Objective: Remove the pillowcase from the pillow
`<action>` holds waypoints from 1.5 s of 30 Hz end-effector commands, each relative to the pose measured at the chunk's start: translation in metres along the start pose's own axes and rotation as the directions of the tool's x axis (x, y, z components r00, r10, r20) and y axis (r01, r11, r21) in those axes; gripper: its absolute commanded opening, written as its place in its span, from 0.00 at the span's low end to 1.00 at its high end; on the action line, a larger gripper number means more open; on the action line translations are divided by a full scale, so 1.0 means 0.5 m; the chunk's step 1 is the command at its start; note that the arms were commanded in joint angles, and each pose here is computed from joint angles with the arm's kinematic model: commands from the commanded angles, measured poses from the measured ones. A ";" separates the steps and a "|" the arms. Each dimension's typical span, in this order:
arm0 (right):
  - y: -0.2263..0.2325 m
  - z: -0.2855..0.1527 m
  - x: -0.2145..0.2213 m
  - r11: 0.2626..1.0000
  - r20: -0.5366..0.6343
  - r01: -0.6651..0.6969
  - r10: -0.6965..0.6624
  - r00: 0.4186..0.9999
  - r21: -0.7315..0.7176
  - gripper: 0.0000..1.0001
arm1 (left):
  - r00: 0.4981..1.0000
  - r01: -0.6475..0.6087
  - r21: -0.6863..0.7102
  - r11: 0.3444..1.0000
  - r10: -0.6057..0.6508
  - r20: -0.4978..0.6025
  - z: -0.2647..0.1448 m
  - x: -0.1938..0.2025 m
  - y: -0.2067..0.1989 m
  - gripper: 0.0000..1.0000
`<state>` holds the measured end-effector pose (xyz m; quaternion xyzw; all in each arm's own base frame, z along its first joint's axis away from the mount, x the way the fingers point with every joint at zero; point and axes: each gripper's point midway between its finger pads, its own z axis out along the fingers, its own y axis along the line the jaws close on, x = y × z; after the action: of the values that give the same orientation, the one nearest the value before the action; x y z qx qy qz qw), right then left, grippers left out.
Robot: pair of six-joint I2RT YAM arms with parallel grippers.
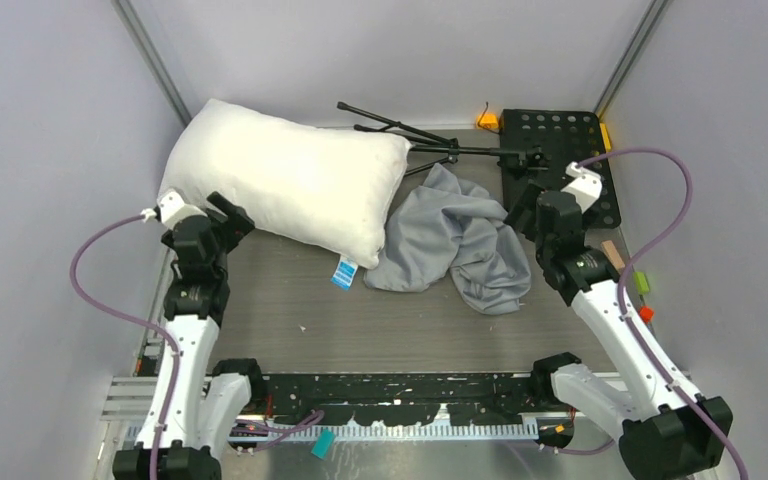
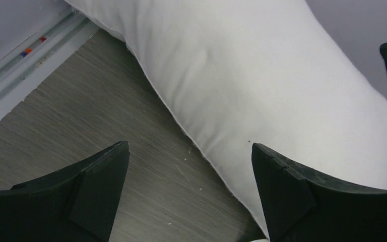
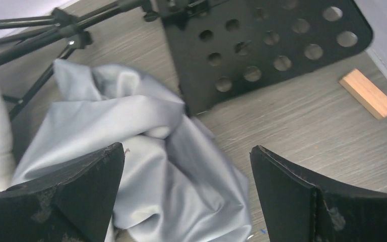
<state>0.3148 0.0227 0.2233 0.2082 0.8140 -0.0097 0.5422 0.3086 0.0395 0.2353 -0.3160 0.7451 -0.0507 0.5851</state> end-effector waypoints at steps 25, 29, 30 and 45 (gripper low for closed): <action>-0.138 0.215 0.133 0.977 0.268 0.158 -0.192 0.944 0.141 0.99 | 0.823 -0.568 0.127 0.813 0.560 0.098 0.195 0.243 0.010 1.00; -0.137 0.275 0.160 0.992 0.182 0.111 -0.119 0.976 0.054 0.97 | 0.845 -0.534 0.169 0.828 0.527 0.089 0.228 0.272 0.028 0.98; -0.136 0.284 0.169 0.994 0.186 0.101 -0.107 0.977 0.043 0.97 | 0.841 -0.541 0.186 0.820 0.531 0.106 0.232 0.282 0.026 0.99; -0.121 0.273 0.183 0.988 0.213 0.156 -0.154 0.965 0.007 0.96 | 0.802 -0.589 0.286 0.756 0.589 0.095 0.226 0.307 -0.003 1.00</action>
<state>0.3724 -0.0386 0.0479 0.1467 0.7952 -0.0776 0.5831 0.3789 -0.0037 0.0480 0.0078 0.8161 0.0272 0.5773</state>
